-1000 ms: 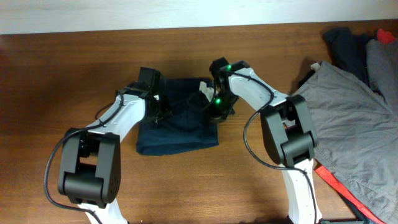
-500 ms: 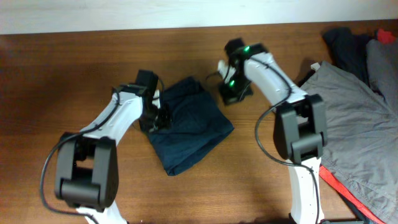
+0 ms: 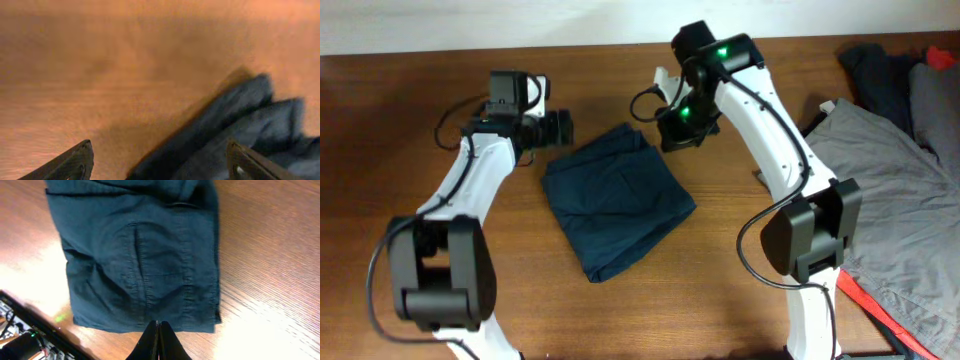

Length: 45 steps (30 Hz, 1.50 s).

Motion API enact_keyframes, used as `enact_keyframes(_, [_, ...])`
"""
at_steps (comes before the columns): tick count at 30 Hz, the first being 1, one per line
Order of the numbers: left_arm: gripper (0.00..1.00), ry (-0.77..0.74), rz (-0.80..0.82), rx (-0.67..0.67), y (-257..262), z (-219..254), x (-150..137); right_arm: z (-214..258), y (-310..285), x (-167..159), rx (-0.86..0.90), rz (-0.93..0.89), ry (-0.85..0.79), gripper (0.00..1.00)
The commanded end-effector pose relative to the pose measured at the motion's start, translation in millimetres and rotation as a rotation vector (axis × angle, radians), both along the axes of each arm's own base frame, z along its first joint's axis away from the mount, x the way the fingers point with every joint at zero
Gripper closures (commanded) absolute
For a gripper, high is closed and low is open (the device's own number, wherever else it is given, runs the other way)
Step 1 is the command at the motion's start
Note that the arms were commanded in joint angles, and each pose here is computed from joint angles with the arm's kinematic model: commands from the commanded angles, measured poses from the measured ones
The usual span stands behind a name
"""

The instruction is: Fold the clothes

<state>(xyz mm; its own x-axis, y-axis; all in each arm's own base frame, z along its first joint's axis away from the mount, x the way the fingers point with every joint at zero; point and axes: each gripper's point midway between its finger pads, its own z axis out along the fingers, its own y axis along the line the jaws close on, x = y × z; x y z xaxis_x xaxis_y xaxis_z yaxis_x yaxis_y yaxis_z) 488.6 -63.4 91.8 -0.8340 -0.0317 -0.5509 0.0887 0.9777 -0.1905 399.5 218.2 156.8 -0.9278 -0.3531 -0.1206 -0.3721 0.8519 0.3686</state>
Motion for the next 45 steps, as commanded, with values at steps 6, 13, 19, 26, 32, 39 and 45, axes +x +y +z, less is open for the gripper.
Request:
enact_keyframes(6, [0.64,0.396,-0.109,-0.093,-17.0,-61.9,-78.7,2.0,0.3,-7.9,-0.007,0.012,0.021,0.95])
enact_keyframes(13, [0.80,0.757,-0.076,-0.091,-11.5,-63.3,-163.0,-1.4,-12.2,-23.1,-0.072,0.010,0.082,0.89])
enact_keyframes(19, [0.45,0.772,-0.074,-0.087,-10.2,-60.8,-165.5,-1.3,-14.6,-38.1,-0.093,0.034,0.134,0.89])
enact_keyframes(26, [0.01,0.568,-0.078,-0.084,-3.2,-26.7,-106.4,-1.3,-14.1,-37.6,-0.090,0.052,0.124,0.89])
enact_keyframes(32, [0.01,0.496,-0.197,-0.098,-12.4,-25.6,-92.8,-1.8,-15.0,-36.4,-0.096,0.054,0.118,0.89])
enact_keyframes(39, [0.01,0.651,-0.365,-0.141,-31.6,-60.3,-125.4,-1.8,-14.8,-35.6,-0.094,0.053,0.115,0.88])
enact_keyframes(45, [0.01,0.744,-0.426,-0.162,-46.9,-81.2,-143.6,-1.8,-14.8,-35.5,-0.095,0.053,0.114,0.88])
